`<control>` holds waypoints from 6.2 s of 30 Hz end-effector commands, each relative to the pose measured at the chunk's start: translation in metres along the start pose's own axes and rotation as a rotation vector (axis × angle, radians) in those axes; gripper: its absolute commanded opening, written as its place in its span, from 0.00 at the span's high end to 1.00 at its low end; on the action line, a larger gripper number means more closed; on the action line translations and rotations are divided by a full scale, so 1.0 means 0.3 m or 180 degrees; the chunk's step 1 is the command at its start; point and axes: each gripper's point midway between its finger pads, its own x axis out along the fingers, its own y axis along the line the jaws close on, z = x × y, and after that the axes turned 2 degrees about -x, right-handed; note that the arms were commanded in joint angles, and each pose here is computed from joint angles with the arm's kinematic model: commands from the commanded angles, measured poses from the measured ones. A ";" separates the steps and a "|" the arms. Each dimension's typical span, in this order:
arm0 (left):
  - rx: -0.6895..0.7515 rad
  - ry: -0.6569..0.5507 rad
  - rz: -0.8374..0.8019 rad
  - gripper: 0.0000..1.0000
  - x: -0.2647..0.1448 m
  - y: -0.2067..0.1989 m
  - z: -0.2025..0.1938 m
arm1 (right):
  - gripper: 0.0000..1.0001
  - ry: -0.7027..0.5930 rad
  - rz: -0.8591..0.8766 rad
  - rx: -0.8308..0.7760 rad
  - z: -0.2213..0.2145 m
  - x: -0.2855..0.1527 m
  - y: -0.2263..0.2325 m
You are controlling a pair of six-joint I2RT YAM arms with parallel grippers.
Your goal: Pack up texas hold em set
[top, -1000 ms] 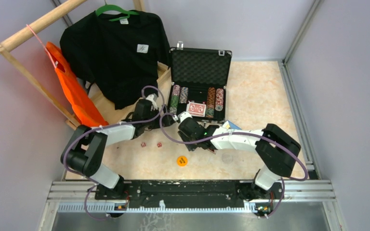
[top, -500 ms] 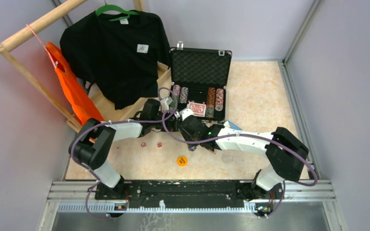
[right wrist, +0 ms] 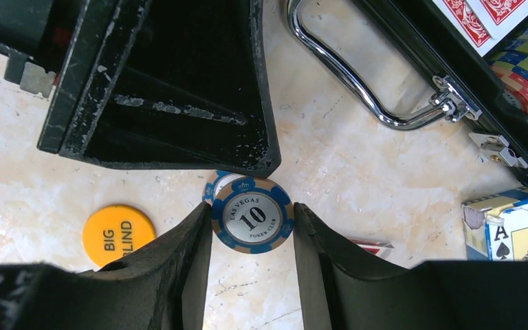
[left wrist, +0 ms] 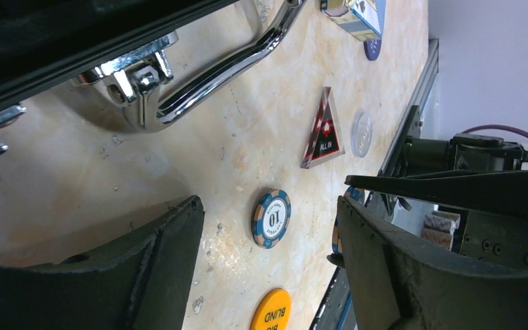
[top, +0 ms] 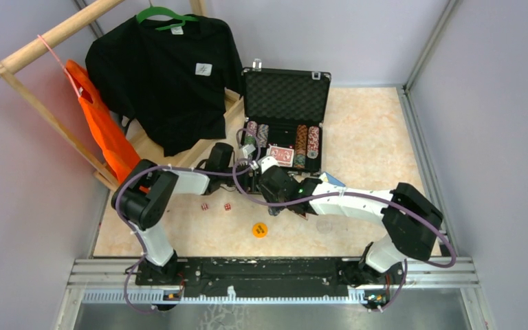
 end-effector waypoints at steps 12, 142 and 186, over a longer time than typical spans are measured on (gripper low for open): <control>-0.0124 0.0486 -0.0699 0.30 0.032 -0.080 -0.085 | 0.67 -0.0215 -0.0023 -0.0035 0.055 -0.011 -0.002; 0.3768 0.0483 -0.0007 1.00 0.036 0.240 0.612 | 0.41 -0.1861 0.0538 0.0484 0.259 -0.202 -0.260; 0.3725 0.0742 0.0281 1.00 -0.019 0.281 0.590 | 0.41 -0.1724 0.0625 0.0554 0.229 -0.159 -0.245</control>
